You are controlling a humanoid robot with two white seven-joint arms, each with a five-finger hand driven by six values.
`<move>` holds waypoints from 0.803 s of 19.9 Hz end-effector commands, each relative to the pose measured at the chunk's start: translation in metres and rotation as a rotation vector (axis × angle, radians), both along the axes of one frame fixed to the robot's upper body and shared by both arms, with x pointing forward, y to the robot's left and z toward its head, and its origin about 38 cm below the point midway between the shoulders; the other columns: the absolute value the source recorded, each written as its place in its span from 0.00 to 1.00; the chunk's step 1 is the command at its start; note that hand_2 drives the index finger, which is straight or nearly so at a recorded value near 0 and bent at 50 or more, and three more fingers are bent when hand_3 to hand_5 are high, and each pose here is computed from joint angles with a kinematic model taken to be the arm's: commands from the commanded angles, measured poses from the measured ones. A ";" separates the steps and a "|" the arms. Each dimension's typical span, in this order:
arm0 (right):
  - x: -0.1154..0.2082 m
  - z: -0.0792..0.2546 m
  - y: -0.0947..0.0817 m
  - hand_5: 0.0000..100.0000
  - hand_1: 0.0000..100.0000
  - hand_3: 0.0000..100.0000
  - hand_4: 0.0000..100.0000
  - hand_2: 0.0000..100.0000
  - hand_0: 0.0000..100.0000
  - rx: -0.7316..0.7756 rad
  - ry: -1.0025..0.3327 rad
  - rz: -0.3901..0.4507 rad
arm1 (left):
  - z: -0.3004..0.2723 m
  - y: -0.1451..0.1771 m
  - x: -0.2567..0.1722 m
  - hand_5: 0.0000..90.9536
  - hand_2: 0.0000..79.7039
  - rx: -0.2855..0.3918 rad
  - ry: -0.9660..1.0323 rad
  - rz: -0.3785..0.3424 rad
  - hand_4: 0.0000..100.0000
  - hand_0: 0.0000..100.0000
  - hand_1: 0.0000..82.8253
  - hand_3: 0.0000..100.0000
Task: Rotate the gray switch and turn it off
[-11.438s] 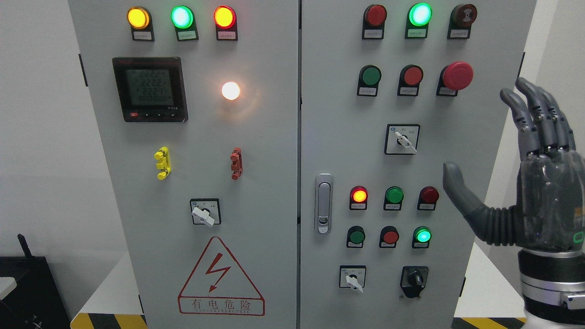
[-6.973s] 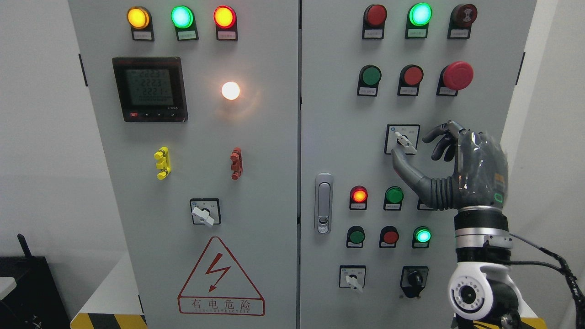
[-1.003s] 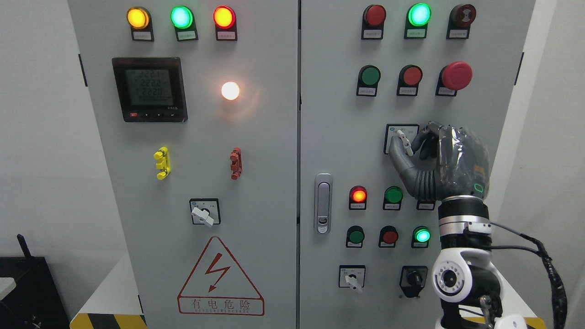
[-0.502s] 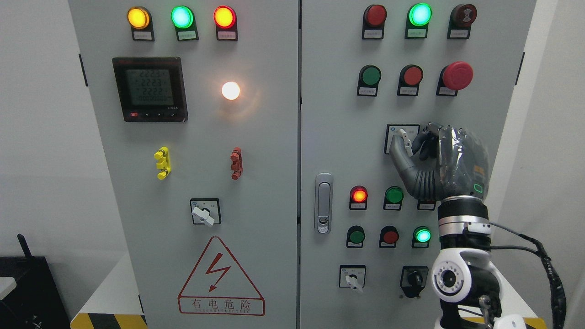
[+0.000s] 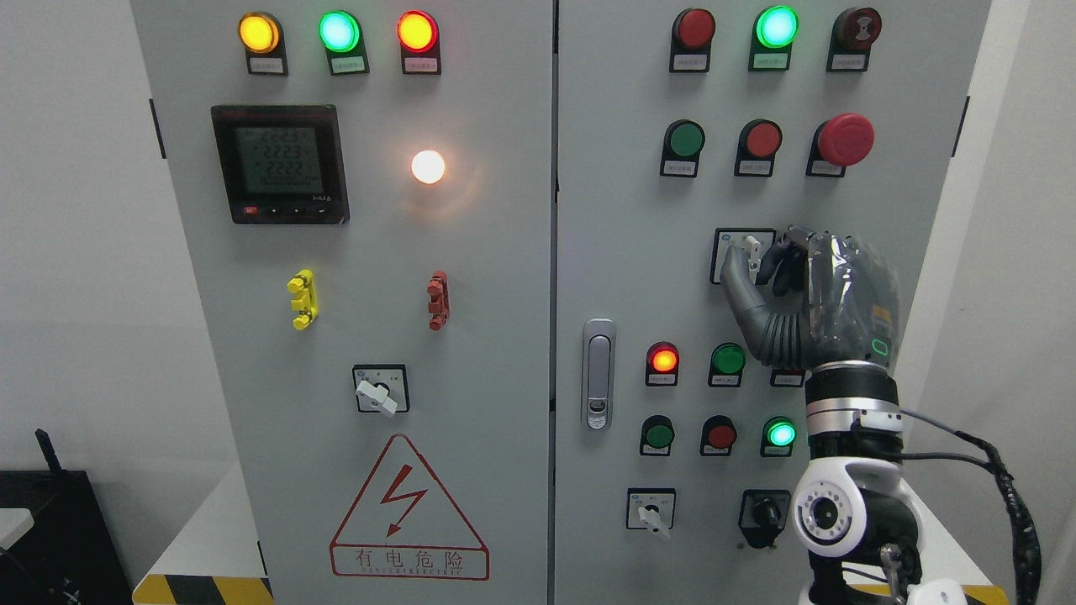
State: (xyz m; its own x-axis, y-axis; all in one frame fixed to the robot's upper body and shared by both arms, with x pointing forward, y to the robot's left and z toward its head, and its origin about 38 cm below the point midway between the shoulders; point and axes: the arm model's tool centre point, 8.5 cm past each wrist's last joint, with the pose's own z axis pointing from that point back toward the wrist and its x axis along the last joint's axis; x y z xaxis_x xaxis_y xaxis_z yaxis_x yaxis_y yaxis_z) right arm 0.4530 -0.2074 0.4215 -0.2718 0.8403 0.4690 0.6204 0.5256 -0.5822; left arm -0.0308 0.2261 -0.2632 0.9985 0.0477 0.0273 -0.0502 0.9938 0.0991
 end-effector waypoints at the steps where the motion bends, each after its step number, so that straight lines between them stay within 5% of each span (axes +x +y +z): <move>1: -0.001 0.000 -0.006 1.00 0.36 0.89 0.87 0.72 0.56 0.011 -0.002 -0.012 | 0.000 0.000 -0.005 0.00 0.00 0.001 0.015 -0.001 0.00 0.12 0.47 0.00; 16: -0.007 0.006 -0.011 1.00 0.38 0.89 0.87 0.72 0.50 0.006 -0.030 -0.018 | 0.000 0.000 -0.005 0.00 0.00 0.000 0.015 -0.001 0.00 0.12 0.47 0.00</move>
